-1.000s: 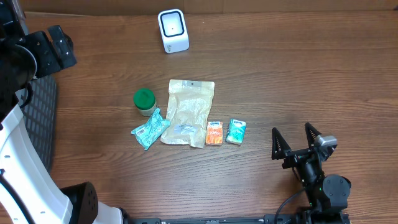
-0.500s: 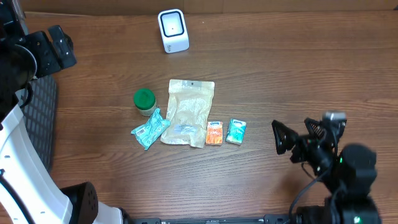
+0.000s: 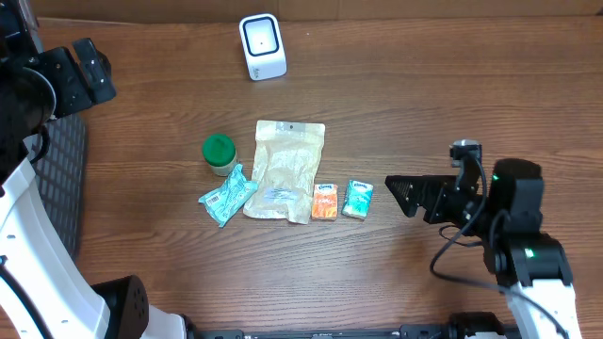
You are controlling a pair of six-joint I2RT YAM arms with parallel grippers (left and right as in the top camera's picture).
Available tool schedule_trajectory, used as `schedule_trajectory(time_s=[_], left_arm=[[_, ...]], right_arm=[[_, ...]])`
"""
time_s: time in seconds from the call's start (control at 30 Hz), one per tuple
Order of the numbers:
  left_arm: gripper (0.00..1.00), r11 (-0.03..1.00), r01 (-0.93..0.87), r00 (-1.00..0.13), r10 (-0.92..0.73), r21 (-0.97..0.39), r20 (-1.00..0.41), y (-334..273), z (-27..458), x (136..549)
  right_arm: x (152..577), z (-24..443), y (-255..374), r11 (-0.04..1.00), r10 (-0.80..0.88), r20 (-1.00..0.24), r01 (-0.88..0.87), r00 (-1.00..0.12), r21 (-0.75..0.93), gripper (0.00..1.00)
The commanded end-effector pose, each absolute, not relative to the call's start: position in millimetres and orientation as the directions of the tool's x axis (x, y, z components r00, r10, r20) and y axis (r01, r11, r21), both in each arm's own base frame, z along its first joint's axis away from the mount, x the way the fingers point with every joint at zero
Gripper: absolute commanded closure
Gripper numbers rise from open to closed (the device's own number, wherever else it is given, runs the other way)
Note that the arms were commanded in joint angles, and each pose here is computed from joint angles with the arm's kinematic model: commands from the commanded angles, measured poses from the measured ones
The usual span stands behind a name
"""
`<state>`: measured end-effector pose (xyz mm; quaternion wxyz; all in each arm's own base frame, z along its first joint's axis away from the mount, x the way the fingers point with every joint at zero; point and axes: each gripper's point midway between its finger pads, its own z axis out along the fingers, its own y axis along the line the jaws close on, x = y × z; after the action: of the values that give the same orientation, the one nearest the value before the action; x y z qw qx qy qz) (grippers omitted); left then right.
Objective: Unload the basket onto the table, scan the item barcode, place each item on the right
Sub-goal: 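Reach the right gripper toward the teal Kleenex pack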
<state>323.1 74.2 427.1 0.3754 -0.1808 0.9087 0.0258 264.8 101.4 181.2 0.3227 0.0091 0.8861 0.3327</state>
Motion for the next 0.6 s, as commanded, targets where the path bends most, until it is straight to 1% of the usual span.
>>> schedule_trajectory(time_s=[0.0,0.1,0.23,0.27,0.37,0.4,0.5,0.57], left_arm=[[0.01,0.935,-0.349,-0.655,-0.291,-0.062,-0.697,78.8,428.1,322.5],[0.01,0.935,-0.349,-0.655,-0.291,-0.062,-0.697,78.8,428.1,322.5],[0.01,0.935,-0.349,-0.655,-0.291,-0.062,-0.697,78.9,428.1,322.5],[0.01,0.935,-0.349,-0.655,-0.291,-0.062,-0.697,78.8,428.1,322.5],[0.01,0.935,-0.349,-0.655,-0.291,-0.062,-0.697,78.8,428.1,322.5],[0.00,0.935,-0.349,-0.655,-0.291,-0.062,-0.697,78.8,428.1,322.5],[0.00,0.935,-0.349,-0.655,-0.291,-0.062,-0.697,78.8,428.1,322.5],[0.01,0.935,-0.349,-0.655,-0.291,-0.062,-0.697,78.8,428.1,322.5]], right_arm=[[272.1,166.0,105.4,0.744,0.280,-0.444,-0.101,-0.851,0.661,0.16],[269.2,137.0,107.4,0.734,0.296,-0.306,0.011,-0.905,0.679,0.24],[258.8,105.5,118.1,0.740,0.257,-0.170,0.080,-0.951,0.668,0.29],[256.3,99.0,122.5,0.742,0.240,-0.146,0.085,-0.960,0.664,0.32],[251.8,84.2,132.5,0.760,0.198,-0.106,0.084,-0.975,0.645,0.46],[250.8,78.8,133.4,0.771,0.200,-0.091,0.100,-0.976,0.629,0.52],[249.3,59.2,126.0,0.813,0.274,-0.036,0.211,-0.961,0.543,0.60],[249.3,50.5,123.0,0.820,0.320,-0.017,0.268,-0.947,0.507,0.62]])
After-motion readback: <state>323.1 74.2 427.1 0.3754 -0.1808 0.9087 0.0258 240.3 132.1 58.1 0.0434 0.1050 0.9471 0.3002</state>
